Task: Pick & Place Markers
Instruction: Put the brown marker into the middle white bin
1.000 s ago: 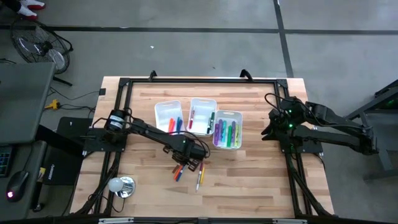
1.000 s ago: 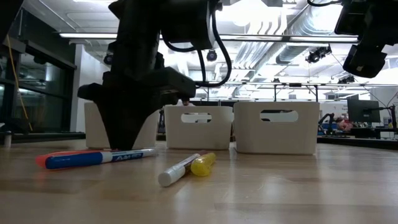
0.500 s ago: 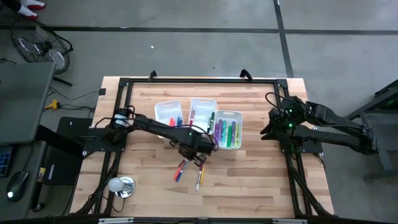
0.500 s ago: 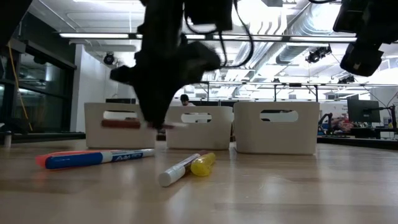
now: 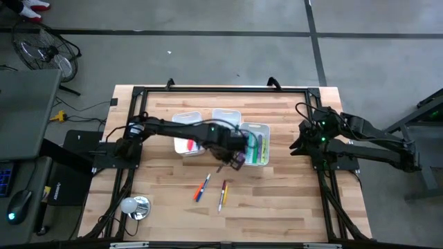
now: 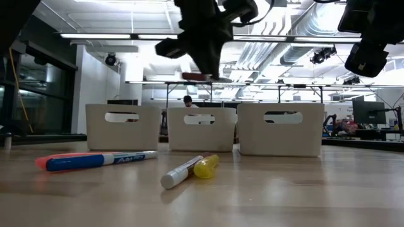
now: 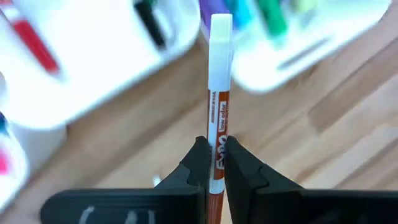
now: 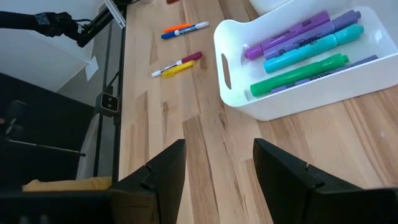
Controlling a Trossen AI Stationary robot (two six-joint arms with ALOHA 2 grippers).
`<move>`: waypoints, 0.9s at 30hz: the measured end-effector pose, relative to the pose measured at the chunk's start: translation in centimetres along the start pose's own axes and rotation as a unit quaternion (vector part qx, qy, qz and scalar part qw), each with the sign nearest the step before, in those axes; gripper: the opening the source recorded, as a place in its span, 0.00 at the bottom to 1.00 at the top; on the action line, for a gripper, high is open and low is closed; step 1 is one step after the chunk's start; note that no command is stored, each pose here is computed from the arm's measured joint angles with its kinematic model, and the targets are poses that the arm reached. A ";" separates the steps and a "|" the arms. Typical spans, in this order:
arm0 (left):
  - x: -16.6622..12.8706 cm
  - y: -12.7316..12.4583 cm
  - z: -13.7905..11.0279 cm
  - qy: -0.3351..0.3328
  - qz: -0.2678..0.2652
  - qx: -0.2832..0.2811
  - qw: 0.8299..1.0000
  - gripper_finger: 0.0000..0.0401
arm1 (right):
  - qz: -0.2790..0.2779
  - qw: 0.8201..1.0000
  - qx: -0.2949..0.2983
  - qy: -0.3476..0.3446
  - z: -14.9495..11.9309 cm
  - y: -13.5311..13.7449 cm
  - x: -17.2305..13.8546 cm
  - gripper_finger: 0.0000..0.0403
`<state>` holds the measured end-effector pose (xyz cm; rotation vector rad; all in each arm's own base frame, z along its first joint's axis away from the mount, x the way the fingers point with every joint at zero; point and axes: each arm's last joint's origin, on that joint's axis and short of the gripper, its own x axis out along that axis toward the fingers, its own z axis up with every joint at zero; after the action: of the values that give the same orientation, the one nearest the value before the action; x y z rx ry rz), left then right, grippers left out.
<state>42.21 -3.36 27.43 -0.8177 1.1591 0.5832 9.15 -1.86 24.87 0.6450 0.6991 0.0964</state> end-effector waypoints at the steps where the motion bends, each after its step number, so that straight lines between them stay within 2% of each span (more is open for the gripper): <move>1: -0.3 0.1 0.6 -0.008 -0.002 -0.004 1.000 0.04 | 0.000 1.000 -0.001 0.000 0.0 0.0 0.0 0.44; 16: -1.0 4.9 7.5 -0.055 0.008 -0.085 0.995 0.04 | -0.004 1.000 -0.004 -0.001 0.0 0.0 0.0 0.44; 23: -1.2 6.8 9.4 -0.071 0.021 -0.119 0.990 0.04 | -0.011 1.000 -0.004 -0.004 0.0 -0.1 0.0 0.44; 27: 1.2 7.2 10.1 -0.058 0.044 -0.146 0.987 0.04 | -0.011 1.000 -0.004 -0.004 0.0 -0.1 0.0 0.44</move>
<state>42.67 9.02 26.21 -0.9718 1.0189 0.8770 9.16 -1.93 24.85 0.6298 0.6979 0.0756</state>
